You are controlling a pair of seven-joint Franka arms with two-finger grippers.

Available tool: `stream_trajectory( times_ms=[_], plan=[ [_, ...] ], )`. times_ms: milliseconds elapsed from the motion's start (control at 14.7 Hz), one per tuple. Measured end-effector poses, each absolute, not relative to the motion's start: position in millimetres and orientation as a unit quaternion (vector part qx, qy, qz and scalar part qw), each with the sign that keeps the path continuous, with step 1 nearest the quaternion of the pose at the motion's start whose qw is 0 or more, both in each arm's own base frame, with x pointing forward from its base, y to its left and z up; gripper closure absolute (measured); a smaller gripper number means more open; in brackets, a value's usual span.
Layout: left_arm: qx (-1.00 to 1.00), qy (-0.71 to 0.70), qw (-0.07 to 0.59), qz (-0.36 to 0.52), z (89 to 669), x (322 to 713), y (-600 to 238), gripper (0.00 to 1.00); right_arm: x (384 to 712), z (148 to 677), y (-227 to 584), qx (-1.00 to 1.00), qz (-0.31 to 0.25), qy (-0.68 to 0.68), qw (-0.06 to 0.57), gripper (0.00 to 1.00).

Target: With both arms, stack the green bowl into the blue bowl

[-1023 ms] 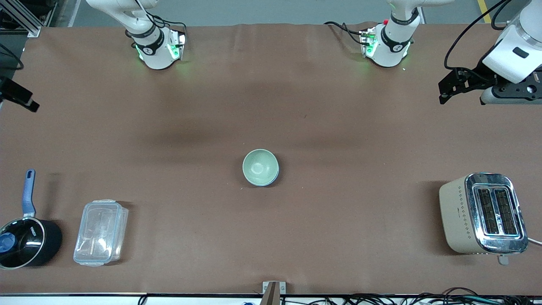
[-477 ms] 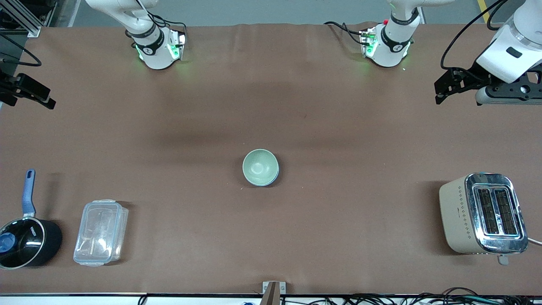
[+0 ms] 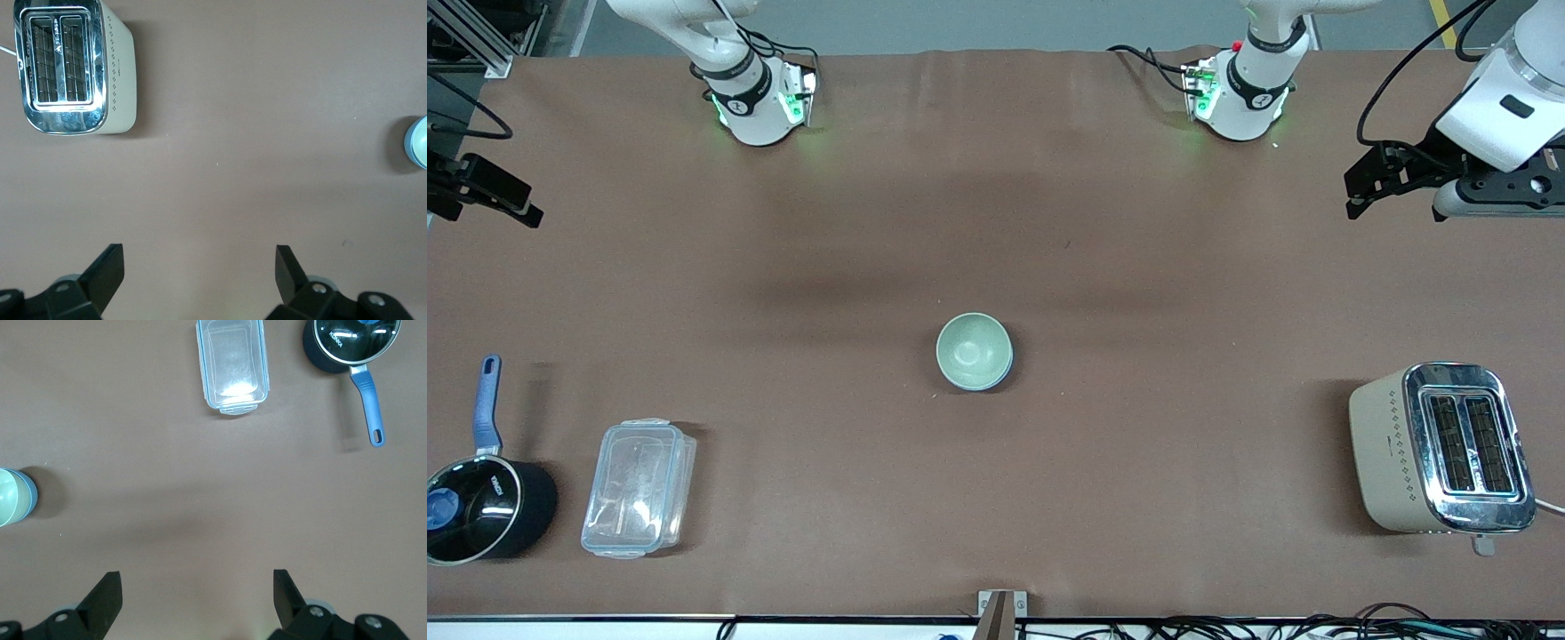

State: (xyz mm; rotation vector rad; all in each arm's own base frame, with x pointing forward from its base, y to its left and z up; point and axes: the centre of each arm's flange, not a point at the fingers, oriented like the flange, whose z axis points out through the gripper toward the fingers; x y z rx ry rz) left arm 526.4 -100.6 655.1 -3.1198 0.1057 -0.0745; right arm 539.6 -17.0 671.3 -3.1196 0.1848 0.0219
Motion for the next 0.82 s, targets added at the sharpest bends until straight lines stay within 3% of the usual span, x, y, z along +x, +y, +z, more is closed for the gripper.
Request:
stream_trajectory(
  times_ms=[818],
  plan=[
    [-0.999, 0.03, 0.009, -0.03, 661.2, 526.9, -97.0, 0.0, 539.0, 670.2, -17.8, -0.998, 0.011, 0.06, 0.008, 0.0]
  ],
)
